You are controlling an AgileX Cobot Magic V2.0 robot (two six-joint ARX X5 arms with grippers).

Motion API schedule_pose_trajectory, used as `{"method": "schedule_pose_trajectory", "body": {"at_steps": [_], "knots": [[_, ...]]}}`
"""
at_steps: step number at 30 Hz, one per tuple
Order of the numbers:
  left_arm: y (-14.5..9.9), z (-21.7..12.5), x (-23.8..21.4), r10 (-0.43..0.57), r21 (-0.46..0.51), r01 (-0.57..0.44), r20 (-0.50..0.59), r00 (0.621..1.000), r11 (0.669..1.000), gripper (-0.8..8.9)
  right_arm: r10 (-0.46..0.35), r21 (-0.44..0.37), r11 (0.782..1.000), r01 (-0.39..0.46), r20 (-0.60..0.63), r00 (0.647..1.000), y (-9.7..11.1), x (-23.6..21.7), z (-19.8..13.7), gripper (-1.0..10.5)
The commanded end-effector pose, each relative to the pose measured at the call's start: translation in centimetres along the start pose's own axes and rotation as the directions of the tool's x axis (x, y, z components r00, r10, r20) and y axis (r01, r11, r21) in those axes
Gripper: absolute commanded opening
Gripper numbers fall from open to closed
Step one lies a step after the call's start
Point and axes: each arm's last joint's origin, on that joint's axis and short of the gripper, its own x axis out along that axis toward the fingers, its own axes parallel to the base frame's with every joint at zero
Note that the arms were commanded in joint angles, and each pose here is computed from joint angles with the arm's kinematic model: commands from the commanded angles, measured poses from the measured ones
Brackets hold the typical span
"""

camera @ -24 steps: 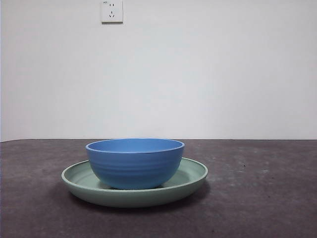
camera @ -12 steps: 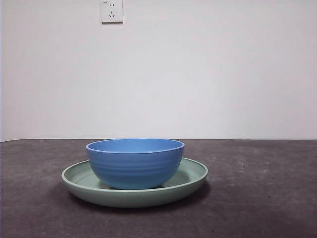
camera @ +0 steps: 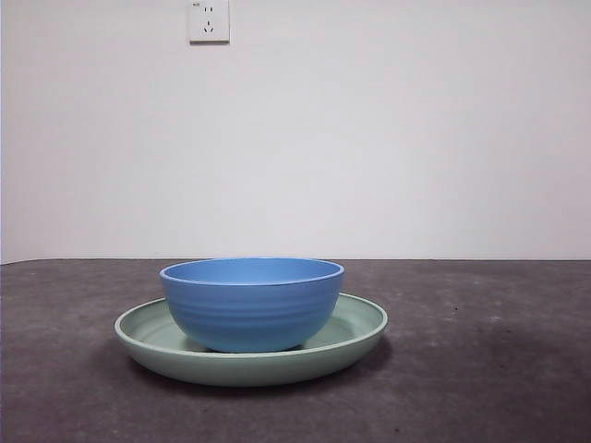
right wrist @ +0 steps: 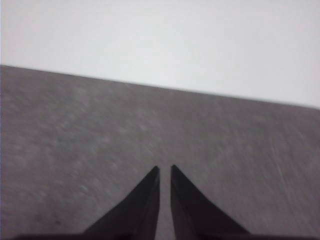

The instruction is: Pick up the blue bowl, put it on the green plate, put it on desk

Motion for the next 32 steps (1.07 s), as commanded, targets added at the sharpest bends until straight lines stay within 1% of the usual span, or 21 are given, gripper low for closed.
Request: {"method": "schedule_pose_trajectory", "body": {"at_steps": [1,5,11,14,20,32], "knots": [[0.1,-0.7,0.2,0.001,0.014,0.0,-0.024,1.0,1.0,0.28,-0.028,0.029,0.999,0.029,-0.008,1.0,-0.1,0.2,-0.8,0.3],[0.1,-0.7,0.2,0.001,0.014,0.0,-0.024,1.0,1.0,0.28,-0.039,0.031,0.999,0.04,-0.056,0.998,-0.2,0.5,-2.2,0.3],[0.1,-0.7,0.2,0.001,0.014,0.0,-0.024,1.0,1.0,0.28,-0.032,0.037,0.999,0.035,-0.102,0.994,0.0,0.7,-3.9,0.3],[0.1,-0.7,0.2,0.001,0.015,0.0,-0.024,1.0,1.0,0.28,-0.028,0.037,0.999,0.033,-0.113,0.993,0.0,0.5,-4.0,0.3],[0.1,-0.7,0.2,0.001,0.014,0.0,-0.024,1.0,1.0,0.28,-0.03,0.037,0.999,0.034,-0.091,0.995,0.0,0.4,-3.8,0.3],[0.1,-0.7,0.2,0.001,0.015,0.0,-0.024,1.0,1.0,0.28,-0.03,0.037,0.999,0.034,-0.091,0.995,0.0,0.4,-3.8,0.3]]}}
